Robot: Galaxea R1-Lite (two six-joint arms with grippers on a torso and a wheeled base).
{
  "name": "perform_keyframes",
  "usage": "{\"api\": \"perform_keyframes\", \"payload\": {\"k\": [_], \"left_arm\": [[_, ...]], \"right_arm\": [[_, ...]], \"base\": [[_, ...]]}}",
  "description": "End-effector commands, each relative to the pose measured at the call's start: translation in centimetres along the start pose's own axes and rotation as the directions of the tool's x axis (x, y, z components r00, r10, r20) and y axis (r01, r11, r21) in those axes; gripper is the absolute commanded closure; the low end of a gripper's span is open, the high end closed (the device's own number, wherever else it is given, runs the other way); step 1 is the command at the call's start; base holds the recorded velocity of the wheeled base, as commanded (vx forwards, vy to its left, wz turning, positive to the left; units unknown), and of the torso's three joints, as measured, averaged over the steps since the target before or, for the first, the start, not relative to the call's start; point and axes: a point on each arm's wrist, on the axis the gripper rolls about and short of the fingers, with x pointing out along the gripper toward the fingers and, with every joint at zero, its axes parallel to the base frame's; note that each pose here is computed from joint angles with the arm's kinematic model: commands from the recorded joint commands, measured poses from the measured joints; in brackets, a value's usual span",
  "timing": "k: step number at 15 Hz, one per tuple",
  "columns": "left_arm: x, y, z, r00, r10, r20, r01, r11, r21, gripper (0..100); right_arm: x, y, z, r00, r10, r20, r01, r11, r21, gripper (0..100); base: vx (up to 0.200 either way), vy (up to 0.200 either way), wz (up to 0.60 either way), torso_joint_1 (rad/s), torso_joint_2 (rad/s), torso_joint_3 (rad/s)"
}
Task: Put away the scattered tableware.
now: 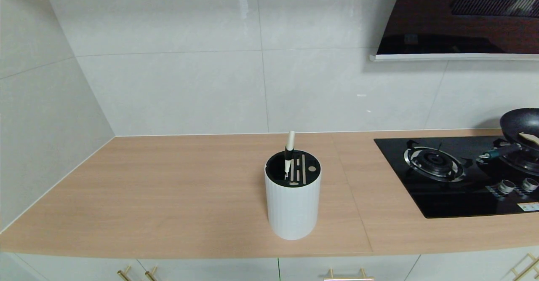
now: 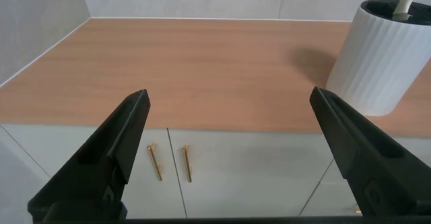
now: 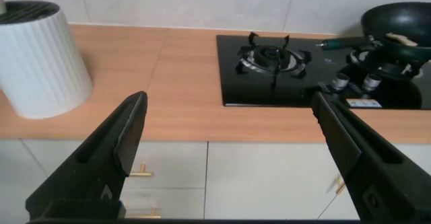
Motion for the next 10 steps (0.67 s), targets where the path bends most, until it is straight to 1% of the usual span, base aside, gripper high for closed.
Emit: {"api": "perform_keyframes", "payload": {"k": [1, 3, 4, 5, 10], "left_arm": [[0.02, 0.0, 0.01, 1.0, 0.001, -0.002, -0.001, 1.0, 0.0, 0], [0.02, 0.0, 0.01, 1.0, 0.001, -0.002, -0.001, 1.0, 0.0, 0], [0.02, 0.0, 0.02, 1.0, 0.001, 0.0, -0.001, 1.0, 0.0, 0], [0.02, 0.0, 0.02, 1.0, 0.002, 0.0, -0.002, 1.0, 0.0, 0], [0.02, 0.0, 0.01, 1.0, 0.001, -0.002, -0.001, 1.0, 0.0, 0]], "right_arm": [[0.01, 0.04, 0.06, 1.0, 0.021, 0.001, -0.021, 1.0, -0.003, 0], [0.01, 0.04, 0.05, 1.0, 0.018, 0.004, -0.018, 1.0, 0.006, 0], [0.01, 0.03, 0.08, 1.0, 0.019, 0.007, -0.019, 0.999, 0.047, 0], [0.01, 0.03, 0.09, 1.0, 0.019, 0.008, -0.019, 0.998, 0.058, 0], [0.01, 0.03, 0.11, 1.0, 0.017, 0.01, -0.018, 0.998, 0.058, 0]], "base": [[0.0, 0.0, 0.0, 0.0, 0.0, 0.0], [0.0, 0.0, 0.0, 0.0, 0.0, 0.0], [0.0, 0.0, 0.0, 0.0, 0.0, 0.0], [0.0, 0.0, 0.0, 0.0, 0.0, 0.0], [0.0, 0.0, 0.0, 0.0, 0.0, 0.0]]}}
